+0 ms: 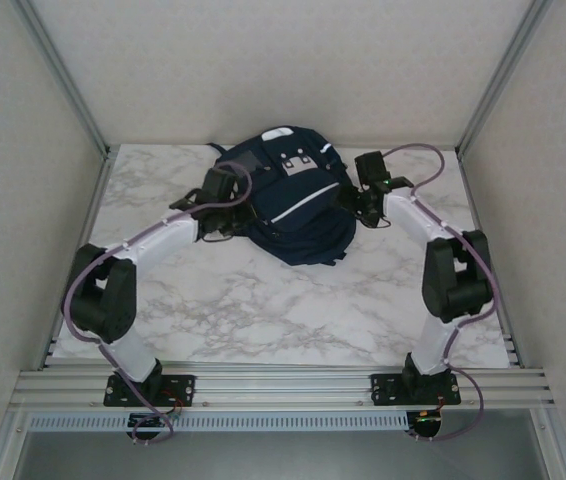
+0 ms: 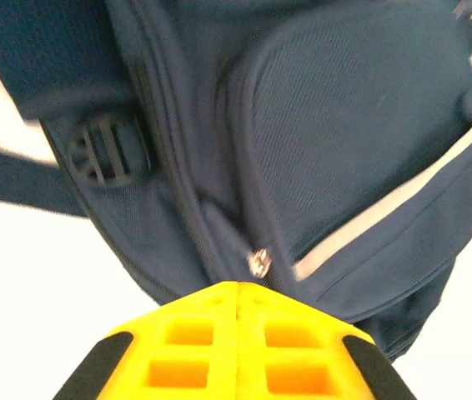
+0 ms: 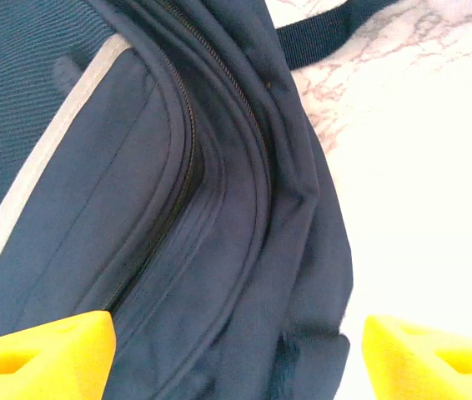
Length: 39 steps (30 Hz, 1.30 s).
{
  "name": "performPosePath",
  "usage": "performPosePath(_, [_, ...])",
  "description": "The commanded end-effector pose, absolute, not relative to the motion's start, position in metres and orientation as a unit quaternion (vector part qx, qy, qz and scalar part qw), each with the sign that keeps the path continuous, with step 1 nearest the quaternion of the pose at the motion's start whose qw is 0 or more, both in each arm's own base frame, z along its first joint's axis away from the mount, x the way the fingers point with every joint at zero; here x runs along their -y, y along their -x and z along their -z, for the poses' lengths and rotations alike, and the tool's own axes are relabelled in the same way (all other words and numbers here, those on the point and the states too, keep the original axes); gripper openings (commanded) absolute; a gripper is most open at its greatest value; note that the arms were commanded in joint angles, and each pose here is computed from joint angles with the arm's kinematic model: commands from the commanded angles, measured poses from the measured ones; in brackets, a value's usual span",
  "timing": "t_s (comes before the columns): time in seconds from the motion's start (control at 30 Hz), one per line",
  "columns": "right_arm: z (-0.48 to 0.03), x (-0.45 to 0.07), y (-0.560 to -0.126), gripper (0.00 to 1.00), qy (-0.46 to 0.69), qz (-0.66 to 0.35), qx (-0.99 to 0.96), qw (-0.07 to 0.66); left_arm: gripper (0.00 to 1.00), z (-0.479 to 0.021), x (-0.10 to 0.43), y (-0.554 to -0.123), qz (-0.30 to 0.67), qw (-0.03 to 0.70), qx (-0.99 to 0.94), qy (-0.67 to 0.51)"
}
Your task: Pack the student bag
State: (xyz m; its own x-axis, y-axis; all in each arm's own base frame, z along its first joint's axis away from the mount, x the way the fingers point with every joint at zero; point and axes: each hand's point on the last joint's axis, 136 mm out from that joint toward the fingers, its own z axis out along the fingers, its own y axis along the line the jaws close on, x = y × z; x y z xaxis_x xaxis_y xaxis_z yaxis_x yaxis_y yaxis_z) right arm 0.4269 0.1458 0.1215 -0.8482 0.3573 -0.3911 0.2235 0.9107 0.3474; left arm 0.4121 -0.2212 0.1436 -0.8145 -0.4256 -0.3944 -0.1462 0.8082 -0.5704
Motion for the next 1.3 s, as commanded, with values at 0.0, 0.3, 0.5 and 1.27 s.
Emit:
performPosePath(0.0, [-0.141, -0.152, -0.4, 0.77, -0.154, -0.161, -0.946, 0.234, 0.1, -0.154, 0.208, -0.425, 0.262, 0.268, -0.911, 0.171])
performPosePath(0.3, [-0.156, -0.165, -0.404, 0.82, -0.124, -0.198, -0.936, 0.264, 0.22, -0.138, 0.249, -0.44, 0.347, 0.273, -0.892, 0.098])
performPosePath(0.5, [-0.148, -0.172, -0.42, 0.83, -0.09, -0.238, -0.93, 0.267, 0.26, -0.133, 0.247, -0.435, 0.307, 0.343, -0.887, -0.042])
performPosePath(1.27, [-0.091, -0.189, -0.428, 0.95, -0.106, -0.312, -0.918, 0.219, 0.45, -0.113, 0.318, -0.367, 0.359, 0.231, -0.892, -0.149])
